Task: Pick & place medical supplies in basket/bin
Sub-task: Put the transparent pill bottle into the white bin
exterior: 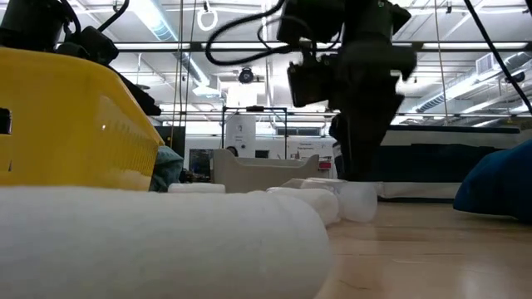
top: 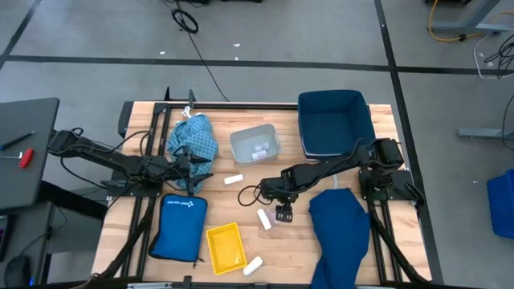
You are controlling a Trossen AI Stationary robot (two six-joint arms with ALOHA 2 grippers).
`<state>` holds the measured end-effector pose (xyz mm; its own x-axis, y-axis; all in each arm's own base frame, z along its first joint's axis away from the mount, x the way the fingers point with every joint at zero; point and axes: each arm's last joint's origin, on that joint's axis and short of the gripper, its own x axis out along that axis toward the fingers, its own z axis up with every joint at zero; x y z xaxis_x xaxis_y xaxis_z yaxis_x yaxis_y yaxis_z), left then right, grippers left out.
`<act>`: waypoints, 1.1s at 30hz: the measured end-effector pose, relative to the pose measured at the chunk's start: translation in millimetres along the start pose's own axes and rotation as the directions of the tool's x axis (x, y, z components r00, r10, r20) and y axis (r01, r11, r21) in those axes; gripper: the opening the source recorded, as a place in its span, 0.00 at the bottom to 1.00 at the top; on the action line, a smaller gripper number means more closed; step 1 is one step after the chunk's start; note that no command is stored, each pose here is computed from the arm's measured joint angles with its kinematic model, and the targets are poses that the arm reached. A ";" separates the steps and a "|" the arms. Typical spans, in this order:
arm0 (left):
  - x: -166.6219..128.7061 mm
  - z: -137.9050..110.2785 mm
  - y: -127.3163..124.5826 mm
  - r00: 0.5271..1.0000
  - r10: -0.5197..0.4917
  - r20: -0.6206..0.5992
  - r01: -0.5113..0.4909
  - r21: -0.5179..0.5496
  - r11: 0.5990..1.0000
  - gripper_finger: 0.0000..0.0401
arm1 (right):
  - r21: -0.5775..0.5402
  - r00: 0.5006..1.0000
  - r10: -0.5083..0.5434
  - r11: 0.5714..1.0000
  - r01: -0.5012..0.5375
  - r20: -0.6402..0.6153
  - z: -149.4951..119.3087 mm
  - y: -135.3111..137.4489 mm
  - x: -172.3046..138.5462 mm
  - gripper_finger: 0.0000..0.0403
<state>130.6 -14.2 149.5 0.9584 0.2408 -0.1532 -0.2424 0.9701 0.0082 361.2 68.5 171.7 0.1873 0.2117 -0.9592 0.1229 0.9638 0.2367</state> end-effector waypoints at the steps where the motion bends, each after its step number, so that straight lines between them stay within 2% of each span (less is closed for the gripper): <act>1: 0.0 0.0 -0.1 1.000 -0.001 0.000 0.001 -0.001 1.000 0.65 | 0.005 0.999 0.045 0.999 -0.045 0.010 1.5 3.1 0.2 0.63; 3: 0.0 -0.1 0.0 1.000 0.000 -0.001 0.000 -0.002 1.000 0.65 | 0.012 0.995 0.098 0.995 -0.098 0.033 3.6 9.6 0.7 0.63; 6: 0.0 0.0 -0.2 1.000 -0.005 -0.001 0.005 -0.003 1.000 0.65 | -0.006 0.991 0.122 0.993 -0.121 0.054 2.7 20.9 2.1 0.63; 10: 0.0 0.0 -0.9 1.000 -0.029 -0.002 0.029 -0.005 1.000 0.65 | 0.005 0.993 0.079 0.997 -0.080 0.083 0.6 29.3 3.7 0.63; 17: 0.0 -0.1 -0.9 1.000 -0.030 -0.002 0.030 -0.005 1.000 0.65 | 0.146 0.993 -0.002 0.989 -0.016 0.121 1.7 27.0 3.7 0.63; 26: 0.0 -0.1 -1.5 0.999 -0.053 -0.004 0.053 -0.005 0.999 0.65 | 0.229 0.987 -0.051 0.973 0.016 0.150 -2.6 35.4 7.1 0.63; 33: -0.1 -0.2 -1.6 0.999 -0.053 -0.004 0.053 -0.002 0.999 0.65 | 0.275 0.985 -0.064 0.961 0.017 0.162 -15.0 33.7 24.8 0.63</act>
<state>130.9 -15.8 149.3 0.9693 0.1889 -0.1576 -0.1916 0.9815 -0.0017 355.4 108.7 153.5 0.3342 0.1207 -0.9347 0.3895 0.8854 0.2536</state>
